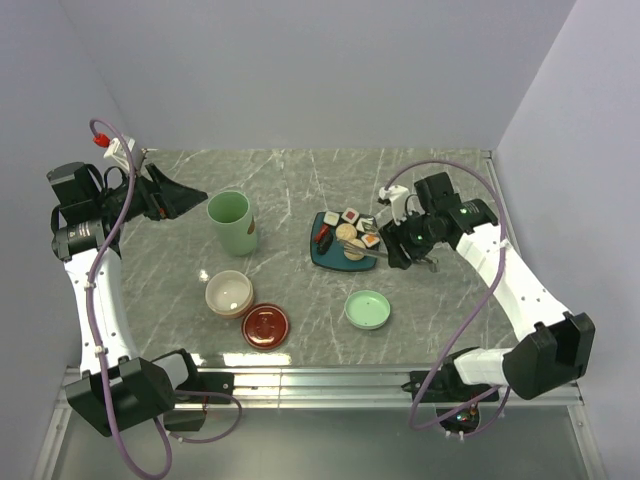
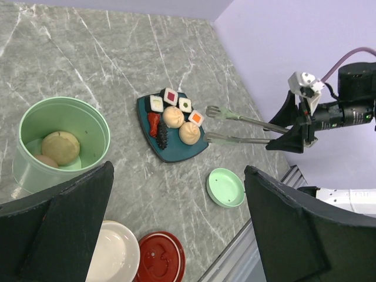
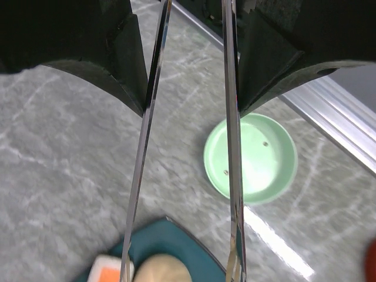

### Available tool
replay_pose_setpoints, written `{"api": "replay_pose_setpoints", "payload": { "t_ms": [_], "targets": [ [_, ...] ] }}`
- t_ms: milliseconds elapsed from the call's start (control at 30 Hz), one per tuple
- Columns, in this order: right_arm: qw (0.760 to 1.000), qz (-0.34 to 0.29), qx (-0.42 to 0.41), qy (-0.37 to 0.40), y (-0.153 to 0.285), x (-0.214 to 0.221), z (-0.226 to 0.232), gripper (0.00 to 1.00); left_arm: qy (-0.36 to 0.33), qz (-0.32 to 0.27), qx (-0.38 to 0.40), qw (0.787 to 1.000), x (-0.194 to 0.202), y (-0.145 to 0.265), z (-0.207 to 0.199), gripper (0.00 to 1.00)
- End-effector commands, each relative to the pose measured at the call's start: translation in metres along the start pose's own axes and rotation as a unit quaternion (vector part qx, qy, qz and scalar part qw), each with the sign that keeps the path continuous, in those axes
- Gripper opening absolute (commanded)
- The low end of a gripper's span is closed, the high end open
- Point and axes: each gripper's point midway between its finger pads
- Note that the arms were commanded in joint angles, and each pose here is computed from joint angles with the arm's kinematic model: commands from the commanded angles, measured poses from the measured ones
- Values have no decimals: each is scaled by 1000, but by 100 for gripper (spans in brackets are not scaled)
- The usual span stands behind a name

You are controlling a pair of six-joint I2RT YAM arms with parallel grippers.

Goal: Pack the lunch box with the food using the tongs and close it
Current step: Pick up the food using the clamp

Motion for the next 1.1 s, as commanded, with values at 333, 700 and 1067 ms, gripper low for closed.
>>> {"api": "replay_pose_setpoints", "payload": {
  "t_ms": [333, 700, 1067],
  "targets": [
    [998, -12, 46, 30, -18, 1, -26, 63, -42, -15, 5, 999, -8, 6, -13, 99],
    [999, 6, 30, 30, -34, 5, -26, 61, -41, -9, 1, 999, -5, 5, -7, 99],
    [999, 30, 6, 30, -42, 15, -21, 61, -40, -2, -7, 999, 0, 4, -2, 99]
  ]
}}
Point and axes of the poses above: each gripper's point midway between its finger pads, its own y axis back along the fingers, its own z axis along the line the jaws close on, x = y × z, and after that the axes turned 6 degrees about -y, right-handed
